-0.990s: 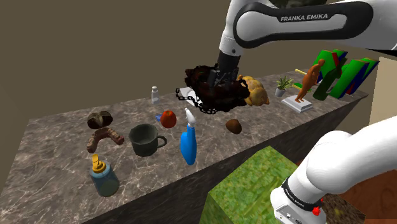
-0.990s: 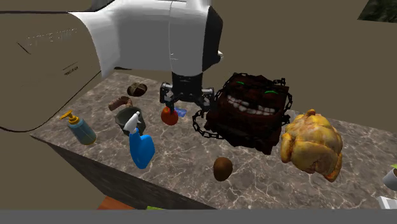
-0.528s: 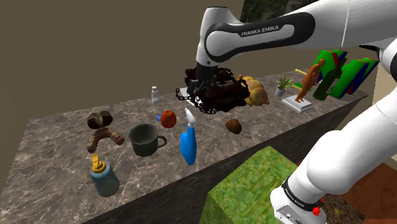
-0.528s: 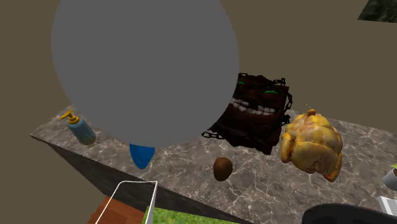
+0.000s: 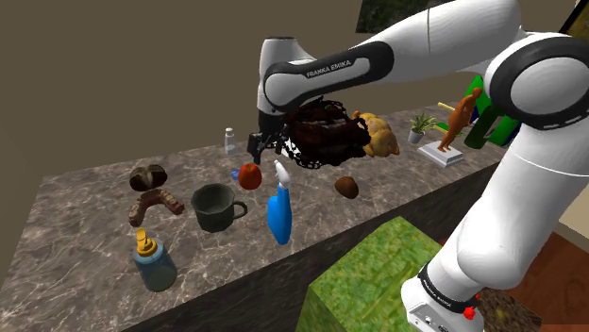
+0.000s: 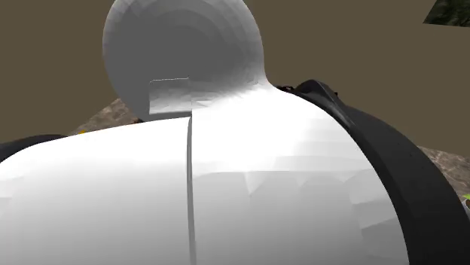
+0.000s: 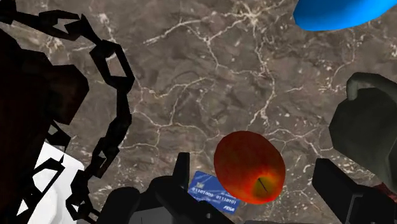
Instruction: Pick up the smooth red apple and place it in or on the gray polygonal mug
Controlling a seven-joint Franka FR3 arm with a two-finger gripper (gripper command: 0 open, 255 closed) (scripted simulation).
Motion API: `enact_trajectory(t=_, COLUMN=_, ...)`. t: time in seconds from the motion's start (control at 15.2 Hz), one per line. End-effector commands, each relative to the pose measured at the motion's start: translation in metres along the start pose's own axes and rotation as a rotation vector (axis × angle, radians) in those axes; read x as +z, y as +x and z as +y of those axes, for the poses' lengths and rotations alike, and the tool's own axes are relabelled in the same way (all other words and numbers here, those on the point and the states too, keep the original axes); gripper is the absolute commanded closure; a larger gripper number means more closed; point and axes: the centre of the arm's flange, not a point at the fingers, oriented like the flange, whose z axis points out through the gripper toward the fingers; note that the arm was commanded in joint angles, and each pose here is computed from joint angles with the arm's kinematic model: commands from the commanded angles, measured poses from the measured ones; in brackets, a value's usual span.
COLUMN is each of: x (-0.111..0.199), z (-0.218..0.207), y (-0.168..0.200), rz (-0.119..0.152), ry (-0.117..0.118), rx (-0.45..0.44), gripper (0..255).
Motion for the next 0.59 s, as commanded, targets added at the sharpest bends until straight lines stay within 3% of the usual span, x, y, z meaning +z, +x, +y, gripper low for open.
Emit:
enact_trajectory(t=0.0, x=0.014, z=-0.01, y=0.02, rz=-0.006, ry=0.001, rx=-0.017, gripper=0)
enact_trajectory(t=0.13, x=0.031, z=-0.021, y=0.038, rz=-0.011, ry=0.003, rx=-0.035, gripper=0)
enact_trajectory(t=0.53, x=0.062, z=-0.021, y=0.038, rz=-0.011, ry=0.003, rx=-0.035, gripper=0)
